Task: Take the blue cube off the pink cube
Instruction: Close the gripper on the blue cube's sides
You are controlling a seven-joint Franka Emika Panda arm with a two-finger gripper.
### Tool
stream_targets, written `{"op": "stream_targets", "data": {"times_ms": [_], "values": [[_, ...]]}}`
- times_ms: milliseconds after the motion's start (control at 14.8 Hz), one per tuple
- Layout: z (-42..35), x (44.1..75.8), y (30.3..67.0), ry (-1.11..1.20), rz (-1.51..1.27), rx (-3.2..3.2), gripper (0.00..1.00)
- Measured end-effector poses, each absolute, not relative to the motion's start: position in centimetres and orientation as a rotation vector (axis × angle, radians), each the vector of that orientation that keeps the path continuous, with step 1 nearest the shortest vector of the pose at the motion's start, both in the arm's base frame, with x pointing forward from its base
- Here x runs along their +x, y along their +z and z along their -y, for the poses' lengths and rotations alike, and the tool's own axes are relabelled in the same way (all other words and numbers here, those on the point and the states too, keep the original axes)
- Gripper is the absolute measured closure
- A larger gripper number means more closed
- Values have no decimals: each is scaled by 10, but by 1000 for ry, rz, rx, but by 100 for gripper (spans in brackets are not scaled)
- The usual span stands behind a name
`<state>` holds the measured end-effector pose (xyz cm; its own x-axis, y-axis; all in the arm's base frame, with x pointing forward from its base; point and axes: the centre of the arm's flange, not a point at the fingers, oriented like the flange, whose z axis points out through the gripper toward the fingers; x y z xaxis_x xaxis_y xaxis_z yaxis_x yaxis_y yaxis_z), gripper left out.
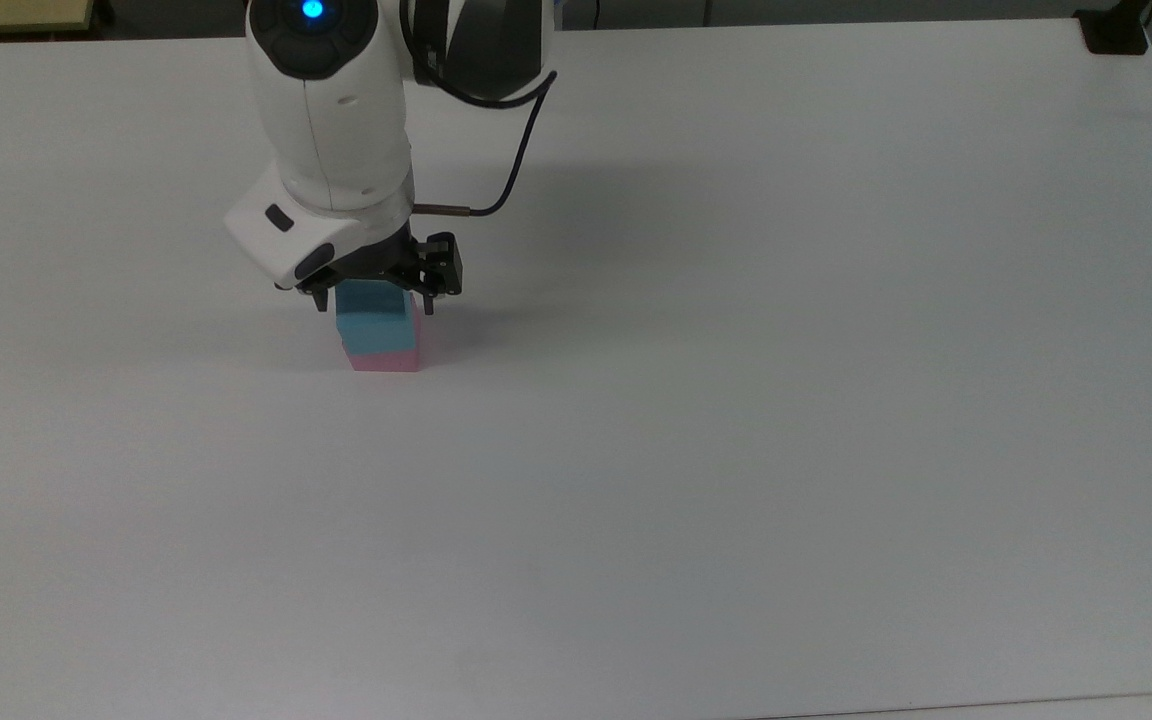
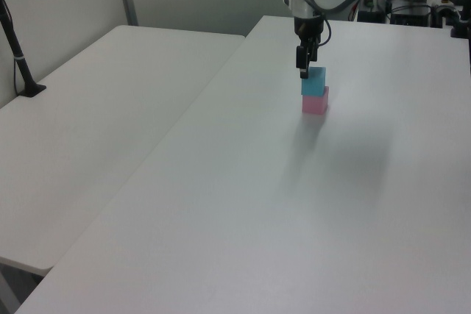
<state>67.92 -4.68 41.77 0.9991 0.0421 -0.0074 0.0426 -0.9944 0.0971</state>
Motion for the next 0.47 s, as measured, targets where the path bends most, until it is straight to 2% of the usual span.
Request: {"op": "stream_targets", "data": {"times_ms": [338,405,473], "values": [[47,679,407,-39,-123,3042,4],[47,678,406,-42,-137,3042,21],[47,678,405,-46,-148,3041,33]]}}
